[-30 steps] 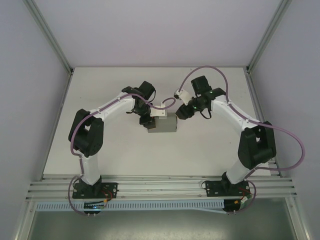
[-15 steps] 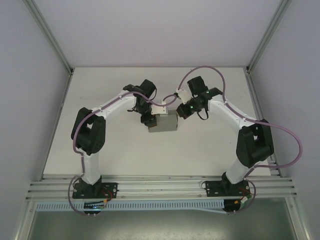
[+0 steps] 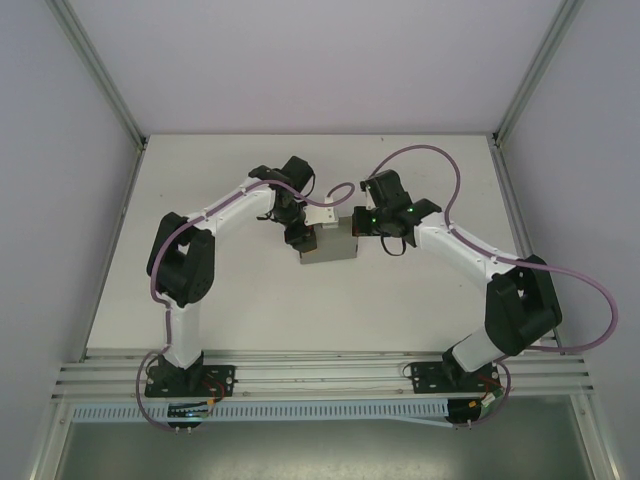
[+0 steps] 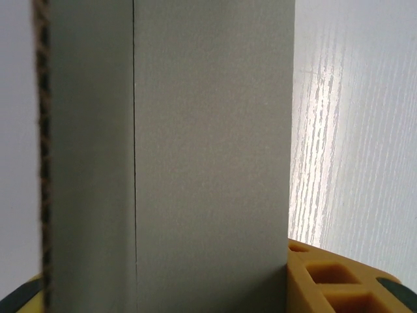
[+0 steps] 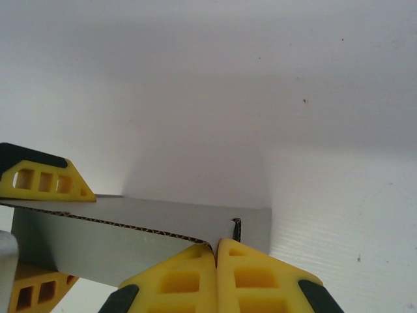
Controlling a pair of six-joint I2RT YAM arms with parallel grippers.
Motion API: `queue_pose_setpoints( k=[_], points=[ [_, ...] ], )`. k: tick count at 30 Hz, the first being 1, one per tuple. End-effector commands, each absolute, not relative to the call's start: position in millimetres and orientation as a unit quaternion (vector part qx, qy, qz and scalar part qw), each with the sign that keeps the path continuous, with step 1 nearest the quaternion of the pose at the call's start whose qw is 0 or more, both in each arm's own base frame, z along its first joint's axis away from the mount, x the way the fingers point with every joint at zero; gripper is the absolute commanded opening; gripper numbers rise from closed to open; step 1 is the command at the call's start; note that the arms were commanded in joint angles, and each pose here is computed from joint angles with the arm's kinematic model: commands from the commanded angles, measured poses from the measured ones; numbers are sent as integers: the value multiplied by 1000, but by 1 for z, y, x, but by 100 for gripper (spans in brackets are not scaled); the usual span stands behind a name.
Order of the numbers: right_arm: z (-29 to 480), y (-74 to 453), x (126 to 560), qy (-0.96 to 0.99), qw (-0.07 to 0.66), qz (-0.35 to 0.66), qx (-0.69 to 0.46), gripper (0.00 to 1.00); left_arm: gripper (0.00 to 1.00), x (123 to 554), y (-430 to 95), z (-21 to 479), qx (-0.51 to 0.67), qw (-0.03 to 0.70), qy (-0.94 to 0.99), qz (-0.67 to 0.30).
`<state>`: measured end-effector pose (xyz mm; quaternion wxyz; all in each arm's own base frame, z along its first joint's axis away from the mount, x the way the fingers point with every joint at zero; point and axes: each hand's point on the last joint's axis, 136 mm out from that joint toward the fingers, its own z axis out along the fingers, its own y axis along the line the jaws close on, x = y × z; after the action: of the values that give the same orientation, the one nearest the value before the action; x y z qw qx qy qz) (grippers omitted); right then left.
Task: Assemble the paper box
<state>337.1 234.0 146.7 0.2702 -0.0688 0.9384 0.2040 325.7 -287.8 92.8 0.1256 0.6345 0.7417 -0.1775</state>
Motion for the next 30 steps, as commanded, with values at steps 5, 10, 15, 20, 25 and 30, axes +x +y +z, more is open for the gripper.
queue_pose_setpoints(
  k=[5, 10, 15, 20, 25, 30],
  points=[
    [170, 249, 333, 925, 291, 227, -90, 0, 44, 321, -294, 80, 625, 113, 747, -195],
    [135, 250, 320, 918, 295, 227, -137, 0, 45, 323, -295, 83, 618, 117, 753, -194],
    [96, 236, 310, 920, 317, 186, -135, 0, 49, 326, -297, 88, 607, 126, 760, -196],
    [92, 237, 300, 912, 346, 147, -164, 0, 54, 328, -298, 93, 602, 132, 763, -194],
    [89, 230, 304, 917, 353, 103, -153, 0, 78, 327, -301, 106, 594, 143, 765, -203],
    [97, 230, 310, 911, 375, 83, -148, 0, 98, 340, -296, 124, 580, 186, 775, -171]
  ],
)
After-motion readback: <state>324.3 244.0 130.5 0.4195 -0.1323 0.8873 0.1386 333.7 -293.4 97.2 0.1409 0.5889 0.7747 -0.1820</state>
